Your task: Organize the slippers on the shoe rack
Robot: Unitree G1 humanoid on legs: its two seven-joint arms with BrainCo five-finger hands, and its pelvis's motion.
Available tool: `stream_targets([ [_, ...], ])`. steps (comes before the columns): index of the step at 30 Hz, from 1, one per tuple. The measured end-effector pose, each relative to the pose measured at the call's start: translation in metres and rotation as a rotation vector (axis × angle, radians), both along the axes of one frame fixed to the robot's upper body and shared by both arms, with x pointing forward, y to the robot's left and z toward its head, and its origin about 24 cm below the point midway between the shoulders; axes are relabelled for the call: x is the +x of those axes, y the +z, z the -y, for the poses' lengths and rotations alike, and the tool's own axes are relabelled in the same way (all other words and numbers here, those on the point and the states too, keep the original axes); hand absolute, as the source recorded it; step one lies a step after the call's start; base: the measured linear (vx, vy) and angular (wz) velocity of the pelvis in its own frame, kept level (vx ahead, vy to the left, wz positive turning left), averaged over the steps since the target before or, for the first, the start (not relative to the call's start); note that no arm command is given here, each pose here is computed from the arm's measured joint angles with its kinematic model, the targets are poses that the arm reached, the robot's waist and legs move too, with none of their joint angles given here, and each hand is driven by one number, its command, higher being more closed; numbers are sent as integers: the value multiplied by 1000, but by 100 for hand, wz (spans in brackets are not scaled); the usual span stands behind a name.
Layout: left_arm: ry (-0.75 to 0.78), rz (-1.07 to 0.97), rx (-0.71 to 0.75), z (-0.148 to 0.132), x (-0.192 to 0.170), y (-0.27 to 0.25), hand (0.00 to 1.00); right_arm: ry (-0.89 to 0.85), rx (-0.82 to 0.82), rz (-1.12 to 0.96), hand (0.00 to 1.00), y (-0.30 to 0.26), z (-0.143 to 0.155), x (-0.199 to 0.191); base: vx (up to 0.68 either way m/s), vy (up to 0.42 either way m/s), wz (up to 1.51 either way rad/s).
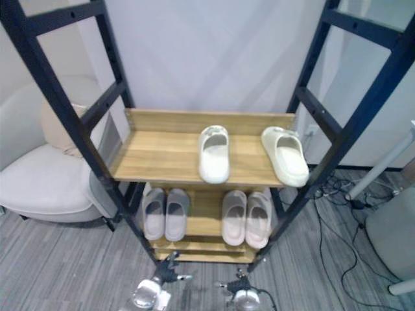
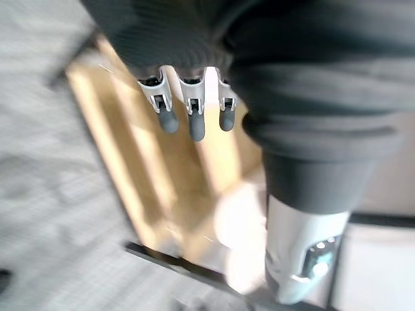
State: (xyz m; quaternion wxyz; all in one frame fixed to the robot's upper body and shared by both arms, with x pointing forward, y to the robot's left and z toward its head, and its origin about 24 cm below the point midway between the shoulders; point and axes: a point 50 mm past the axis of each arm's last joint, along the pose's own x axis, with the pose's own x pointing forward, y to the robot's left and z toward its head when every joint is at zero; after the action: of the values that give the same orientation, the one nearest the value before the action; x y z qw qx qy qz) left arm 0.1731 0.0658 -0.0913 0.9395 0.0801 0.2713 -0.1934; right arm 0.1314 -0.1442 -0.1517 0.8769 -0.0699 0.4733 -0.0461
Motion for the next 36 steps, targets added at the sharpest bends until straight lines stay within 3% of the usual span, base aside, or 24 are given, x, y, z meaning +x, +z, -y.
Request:
stream_targets([
  [6, -150, 170, -205, 45, 21, 49, 0, 32, -18, -1, 0, 0, 2, 0, 0, 0, 0],
  [12, -201, 219, -320, 65, 29, 74, 0, 63, -21, -2, 0, 0, -2, 0, 10, -8, -2],
  [30, -262, 677, -638, 101, 67, 212, 0, 92, -22, -31, 0, -3, -7, -9, -12, -7, -7],
  [36, -220, 766, -690, 99, 77, 239, 0, 91, -14, -37, 0, -3, -8, -11, -13, 0, -3],
])
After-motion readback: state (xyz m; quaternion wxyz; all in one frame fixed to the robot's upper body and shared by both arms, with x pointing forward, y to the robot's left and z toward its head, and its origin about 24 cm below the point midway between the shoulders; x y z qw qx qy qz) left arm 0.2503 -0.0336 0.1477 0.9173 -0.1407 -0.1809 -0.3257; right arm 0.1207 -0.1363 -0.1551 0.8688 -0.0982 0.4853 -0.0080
